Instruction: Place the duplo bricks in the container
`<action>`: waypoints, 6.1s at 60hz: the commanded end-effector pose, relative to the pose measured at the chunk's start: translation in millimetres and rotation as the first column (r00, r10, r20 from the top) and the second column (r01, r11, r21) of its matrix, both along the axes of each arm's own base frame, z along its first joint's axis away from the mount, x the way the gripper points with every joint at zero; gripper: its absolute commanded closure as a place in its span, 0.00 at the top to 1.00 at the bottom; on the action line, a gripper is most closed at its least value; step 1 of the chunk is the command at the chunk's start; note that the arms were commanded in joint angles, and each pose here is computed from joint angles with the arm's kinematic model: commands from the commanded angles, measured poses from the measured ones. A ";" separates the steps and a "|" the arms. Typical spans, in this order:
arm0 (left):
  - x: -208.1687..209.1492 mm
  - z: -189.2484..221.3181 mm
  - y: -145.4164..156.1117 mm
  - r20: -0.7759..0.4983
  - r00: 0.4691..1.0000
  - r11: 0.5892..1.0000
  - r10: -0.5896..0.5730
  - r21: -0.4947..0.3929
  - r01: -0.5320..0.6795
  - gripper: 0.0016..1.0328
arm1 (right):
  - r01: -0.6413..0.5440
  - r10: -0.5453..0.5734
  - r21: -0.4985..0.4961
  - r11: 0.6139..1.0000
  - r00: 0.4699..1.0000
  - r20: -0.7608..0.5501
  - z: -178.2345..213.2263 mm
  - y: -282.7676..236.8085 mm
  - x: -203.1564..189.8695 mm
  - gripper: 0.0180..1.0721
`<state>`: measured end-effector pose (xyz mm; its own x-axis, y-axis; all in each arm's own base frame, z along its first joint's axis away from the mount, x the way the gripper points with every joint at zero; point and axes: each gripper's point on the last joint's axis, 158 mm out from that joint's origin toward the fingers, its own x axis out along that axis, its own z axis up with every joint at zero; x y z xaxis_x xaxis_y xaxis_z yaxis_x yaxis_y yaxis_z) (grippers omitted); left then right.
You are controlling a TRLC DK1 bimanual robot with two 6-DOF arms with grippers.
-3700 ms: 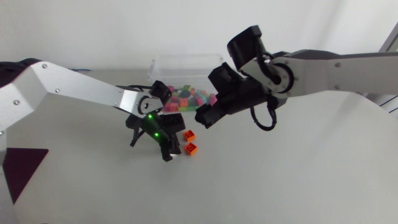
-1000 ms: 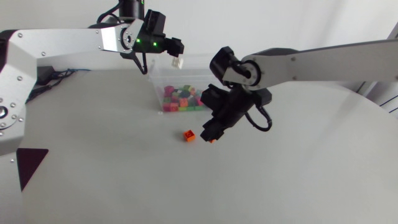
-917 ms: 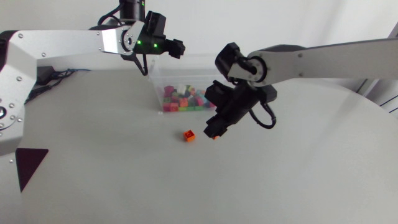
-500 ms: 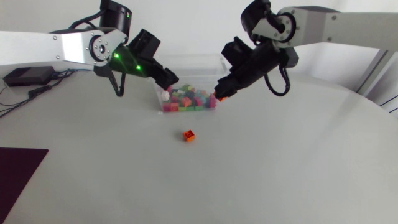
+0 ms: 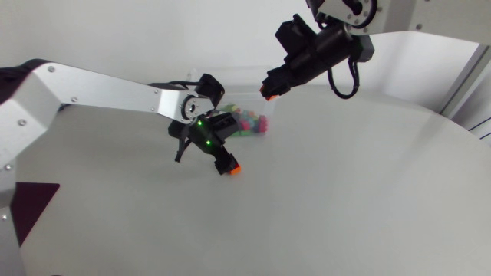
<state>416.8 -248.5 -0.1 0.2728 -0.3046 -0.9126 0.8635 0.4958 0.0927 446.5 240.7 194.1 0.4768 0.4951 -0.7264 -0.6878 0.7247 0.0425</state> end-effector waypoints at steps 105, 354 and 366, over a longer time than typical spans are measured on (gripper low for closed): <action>-41.1 79.5 41.5 0.018 1.000 1.000 0.013 -0.029 -0.012 0.28 | 0.063 -0.102 0.186 0.981 0.972 0.213 -13.4 59.5 122.3 0.26; -132.8 238.5 227.7 0.614 0.352 0.705 0.706 -0.652 -0.279 0.96 | 0.550 -0.527 0.241 0.800 0.451 0.720 45.1 -247.8 -183.3 0.96; -144.5 216.1 233.0 0.562 0.344 0.655 0.752 -0.694 -0.298 0.96 | 0.542 -0.576 0.299 0.785 0.464 0.673 21.3 -246.6 -187.0 0.96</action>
